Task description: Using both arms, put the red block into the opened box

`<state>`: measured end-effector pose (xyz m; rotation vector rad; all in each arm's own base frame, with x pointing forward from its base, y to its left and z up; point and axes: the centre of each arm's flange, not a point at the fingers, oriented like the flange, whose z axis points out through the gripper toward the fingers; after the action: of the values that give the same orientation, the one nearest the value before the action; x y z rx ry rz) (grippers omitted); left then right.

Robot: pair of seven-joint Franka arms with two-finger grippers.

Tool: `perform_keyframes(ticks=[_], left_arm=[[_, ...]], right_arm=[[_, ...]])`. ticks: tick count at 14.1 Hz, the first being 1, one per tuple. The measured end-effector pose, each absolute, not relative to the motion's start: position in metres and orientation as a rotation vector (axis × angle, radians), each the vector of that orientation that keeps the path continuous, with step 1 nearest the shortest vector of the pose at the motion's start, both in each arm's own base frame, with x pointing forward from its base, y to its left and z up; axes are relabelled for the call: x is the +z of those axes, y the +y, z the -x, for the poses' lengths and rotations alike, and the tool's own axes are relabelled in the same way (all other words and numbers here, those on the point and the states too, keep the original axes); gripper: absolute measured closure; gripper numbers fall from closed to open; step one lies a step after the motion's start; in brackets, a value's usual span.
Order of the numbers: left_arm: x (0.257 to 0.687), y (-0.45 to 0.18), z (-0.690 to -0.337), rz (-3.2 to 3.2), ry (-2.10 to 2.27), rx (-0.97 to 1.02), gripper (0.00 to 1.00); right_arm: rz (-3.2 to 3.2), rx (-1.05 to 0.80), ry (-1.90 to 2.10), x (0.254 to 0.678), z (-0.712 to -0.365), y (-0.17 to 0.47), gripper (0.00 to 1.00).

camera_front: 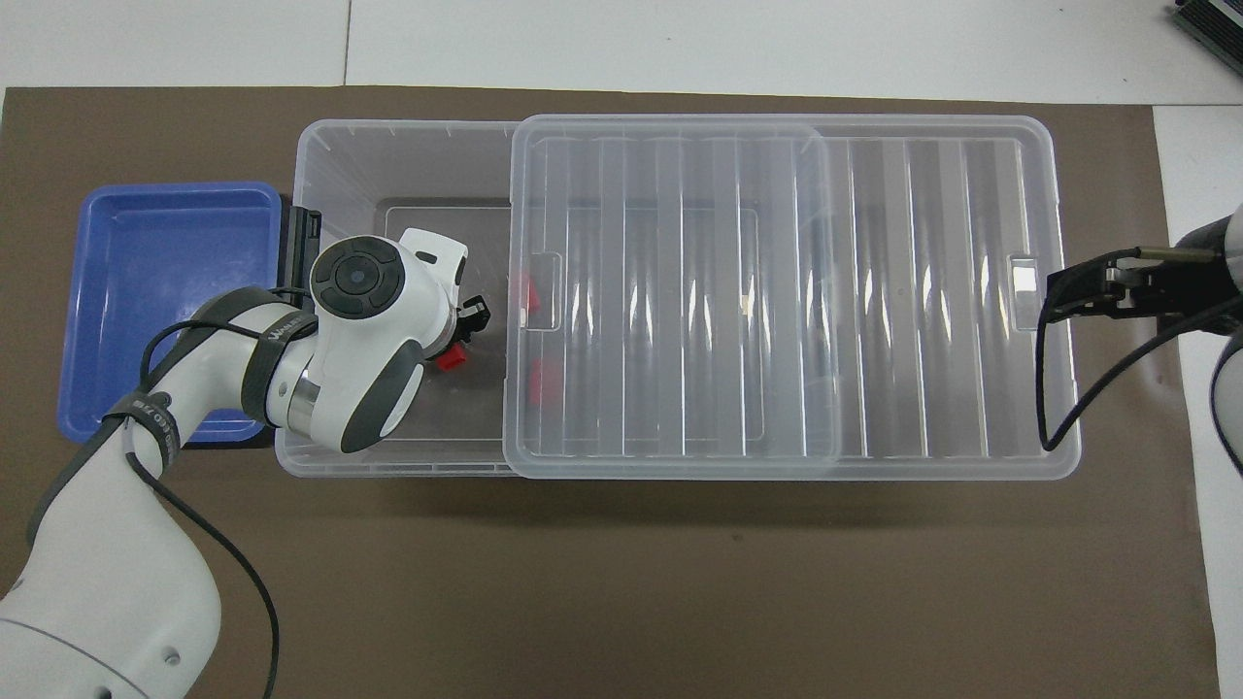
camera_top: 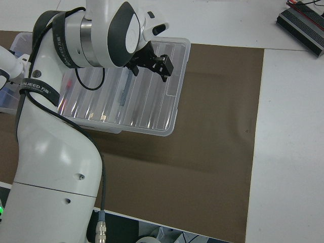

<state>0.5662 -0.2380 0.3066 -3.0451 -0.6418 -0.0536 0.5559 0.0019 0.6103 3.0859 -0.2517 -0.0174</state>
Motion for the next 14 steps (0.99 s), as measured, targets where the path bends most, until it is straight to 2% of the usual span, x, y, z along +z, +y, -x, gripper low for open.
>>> perform_keyframes(ticks=[3,4,6,7,10,14], left_arm=[[0.326,-0.232,-0.576,3.023,-0.657,-0.037,0.05],[0.345,-0.225,-0.585,3.001,-0.681,-0.019,0.0],[0.405,-0.202,-0.604,2.969,-0.718,0.034,0.0],[0.436,-0.193,-0.607,2.961,-0.686,0.06,0.0],[0.518,-0.146,-0.602,2.956,-0.522,0.154,0.0],[0.586,-0.097,-0.579,2.981,-0.419,0.159,0.0]], right_arm=[[-3.083,-0.02,-0.285,0.61,-0.556,-0.01,0.0],[-3.083,-0.019,-0.289,0.61,-0.556,-0.012,0.0],[-3.081,-0.018,-0.308,0.609,-0.556,-0.019,0.04],[-3.081,-0.014,-0.315,0.607,-0.557,-0.024,0.13],[-3.081,0.059,-0.333,0.596,-0.563,-0.039,0.49],[-3.076,0.123,-0.367,0.567,-0.568,-0.061,0.93]])
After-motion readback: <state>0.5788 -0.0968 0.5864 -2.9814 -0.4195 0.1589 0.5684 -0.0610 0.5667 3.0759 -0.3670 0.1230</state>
